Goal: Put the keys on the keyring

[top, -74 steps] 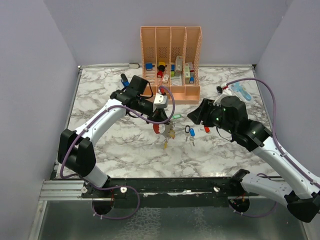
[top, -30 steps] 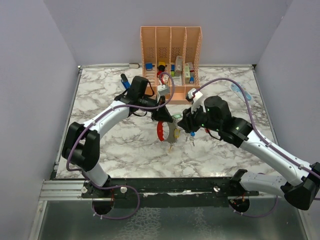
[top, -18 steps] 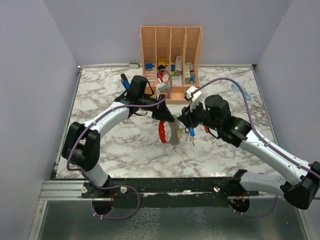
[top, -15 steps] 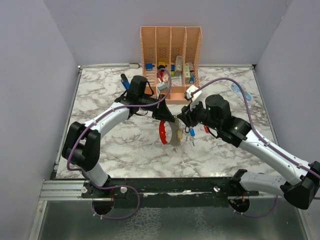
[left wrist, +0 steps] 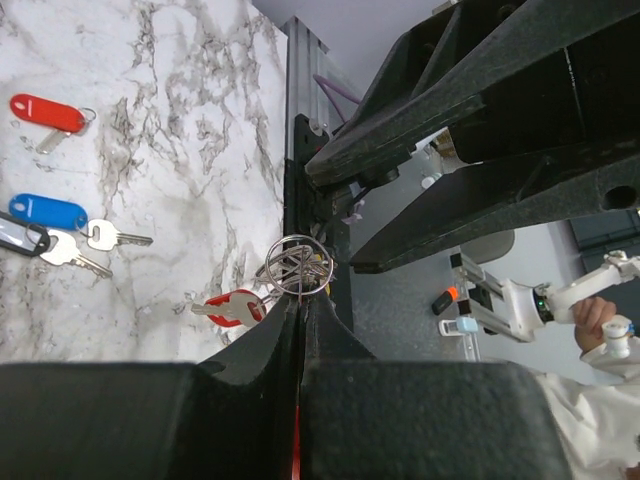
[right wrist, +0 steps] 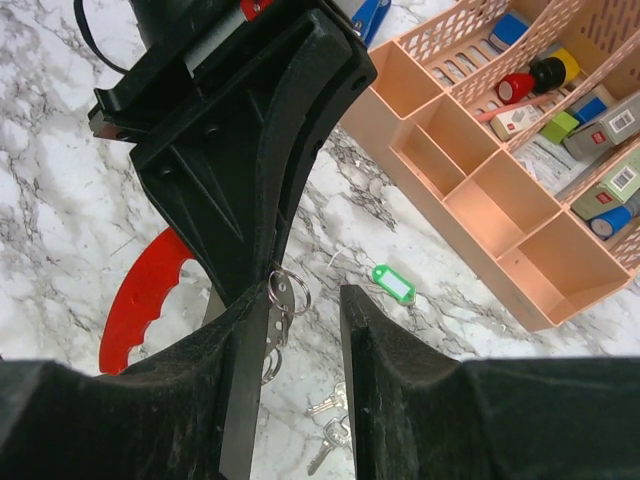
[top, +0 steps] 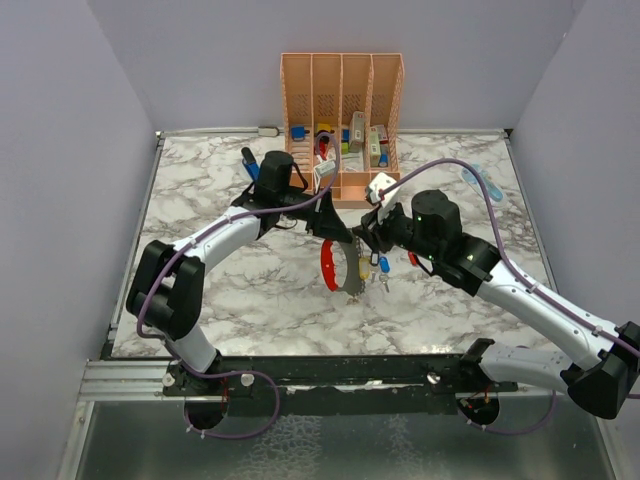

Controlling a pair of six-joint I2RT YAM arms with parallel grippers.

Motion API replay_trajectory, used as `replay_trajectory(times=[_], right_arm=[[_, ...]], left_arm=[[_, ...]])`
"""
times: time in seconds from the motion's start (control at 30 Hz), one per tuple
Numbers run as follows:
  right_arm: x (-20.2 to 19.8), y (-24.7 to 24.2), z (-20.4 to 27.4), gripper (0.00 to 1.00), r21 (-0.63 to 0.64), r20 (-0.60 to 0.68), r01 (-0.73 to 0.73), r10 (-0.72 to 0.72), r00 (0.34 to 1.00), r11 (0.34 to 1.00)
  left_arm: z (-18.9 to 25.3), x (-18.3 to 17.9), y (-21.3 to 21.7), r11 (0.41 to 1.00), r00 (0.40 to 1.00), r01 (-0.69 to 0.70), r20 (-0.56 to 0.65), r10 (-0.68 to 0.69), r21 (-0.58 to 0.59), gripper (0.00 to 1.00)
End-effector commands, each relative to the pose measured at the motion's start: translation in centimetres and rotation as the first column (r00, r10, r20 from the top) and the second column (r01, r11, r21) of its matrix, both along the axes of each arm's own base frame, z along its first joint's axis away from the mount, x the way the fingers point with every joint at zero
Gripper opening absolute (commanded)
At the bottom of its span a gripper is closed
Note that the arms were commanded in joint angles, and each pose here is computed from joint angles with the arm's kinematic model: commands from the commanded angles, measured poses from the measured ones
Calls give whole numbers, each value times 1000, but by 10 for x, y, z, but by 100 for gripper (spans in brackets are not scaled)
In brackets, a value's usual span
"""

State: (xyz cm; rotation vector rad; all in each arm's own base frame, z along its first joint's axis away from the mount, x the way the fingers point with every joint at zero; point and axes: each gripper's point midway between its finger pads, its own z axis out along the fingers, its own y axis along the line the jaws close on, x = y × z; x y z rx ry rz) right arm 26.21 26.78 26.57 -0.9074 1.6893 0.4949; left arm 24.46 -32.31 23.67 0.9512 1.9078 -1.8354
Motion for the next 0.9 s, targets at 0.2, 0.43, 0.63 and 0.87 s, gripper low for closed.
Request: replay_trajectory(times=[0.2, 0.43, 0.63, 0.87], right_arm=[[-7, 6, 5, 34, -11, 46, -77, 78, 996, 997], [-8, 8, -6, 33, -28, 31, -90, 91, 995, 996], [-8, 8, -12, 32, -42, 27, -95, 96, 995, 995], [-4, 10, -13, 29, -43, 43, -91, 93, 995, 995]], left_arm=[[9, -7, 2, 999, 998, 45, -43, -46, -31, 0], [12, -9, 3, 998, 997, 51, -47, -53, -34, 0], [15, -11, 3, 998, 997, 58, -52, -60, -38, 0], [17, -13, 4, 997, 996, 69, -54, -71, -43, 0]])
